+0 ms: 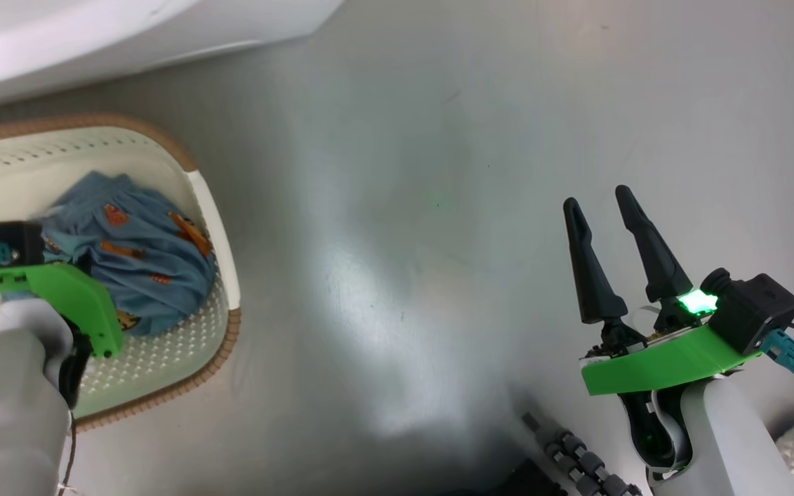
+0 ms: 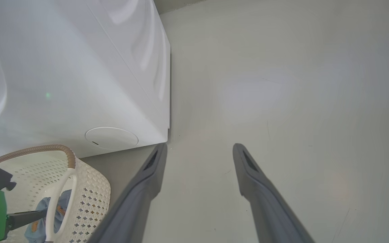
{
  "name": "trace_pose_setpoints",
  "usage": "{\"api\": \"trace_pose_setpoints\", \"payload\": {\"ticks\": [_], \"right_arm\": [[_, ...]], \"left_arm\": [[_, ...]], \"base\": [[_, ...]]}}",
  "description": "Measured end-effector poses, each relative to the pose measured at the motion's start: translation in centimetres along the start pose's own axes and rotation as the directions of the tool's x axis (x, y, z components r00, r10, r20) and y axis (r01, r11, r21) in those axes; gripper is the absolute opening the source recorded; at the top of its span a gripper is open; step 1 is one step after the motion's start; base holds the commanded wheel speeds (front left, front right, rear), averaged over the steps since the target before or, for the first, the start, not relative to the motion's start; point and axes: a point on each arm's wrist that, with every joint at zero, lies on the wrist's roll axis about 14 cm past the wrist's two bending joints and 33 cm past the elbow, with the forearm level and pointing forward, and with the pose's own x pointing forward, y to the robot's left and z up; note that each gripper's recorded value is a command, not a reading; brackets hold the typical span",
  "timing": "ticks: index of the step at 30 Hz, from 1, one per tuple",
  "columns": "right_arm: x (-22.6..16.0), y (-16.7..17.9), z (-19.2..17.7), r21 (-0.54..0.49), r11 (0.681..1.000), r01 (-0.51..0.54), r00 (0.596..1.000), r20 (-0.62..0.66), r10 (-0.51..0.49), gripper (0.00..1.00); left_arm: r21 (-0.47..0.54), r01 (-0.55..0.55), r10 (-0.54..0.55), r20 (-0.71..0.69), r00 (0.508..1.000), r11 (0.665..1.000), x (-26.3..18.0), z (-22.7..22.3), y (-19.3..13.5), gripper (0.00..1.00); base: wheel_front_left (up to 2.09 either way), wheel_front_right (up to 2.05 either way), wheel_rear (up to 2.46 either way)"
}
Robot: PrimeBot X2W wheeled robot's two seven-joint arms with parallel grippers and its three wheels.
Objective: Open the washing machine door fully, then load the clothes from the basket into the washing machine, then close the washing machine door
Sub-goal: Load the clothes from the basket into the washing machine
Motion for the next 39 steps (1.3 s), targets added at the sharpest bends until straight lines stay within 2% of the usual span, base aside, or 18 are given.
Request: {"api": "trace_pose_setpoints", "payload": {"ticks": [9,18,22,30,39], "right_arm": [[-0.2,1.4,2.3,0.007,0.999,-0.038,0.998,0.058,0.037,1.00],[-0.7,3.5,5.3,0.007,0.996,-0.092,0.987,0.130,0.090,1.00],[-1.2,4.5,6.6,-0.010,0.993,-0.119,0.980,0.161,0.119,1.00],[-2.8,6.5,8.6,-0.011,0.985,-0.171,0.964,0.206,0.170,1.00],[-4.8,8.7,11.1,-0.035,0.973,-0.227,0.936,0.267,0.228,1.00]], "left_arm": [[-0.013,-0.007,0.009,0.171,0.985,1.000,-3.1,2.2,-0.4,0.00],[-0.055,0.009,0.010,0.332,0.943,0.998,-7.7,4.7,-1.0,0.00],[-0.085,0.010,0.029,0.446,0.894,0.996,-10.6,7.1,-1.3,0.00],[-0.141,-0.011,0.091,0.580,0.809,0.990,-16.9,7.2,-0.8,0.00],[-0.160,-0.026,0.139,0.750,0.646,0.987,-24.6,9.4,-1.0,0.00]], "base": [[0.00,0.00,0.00],[0.00,0.00,0.00],[0.00,0.00,0.00],[0.00,0.00,0.00],[0.00,0.00,0.00]]}}
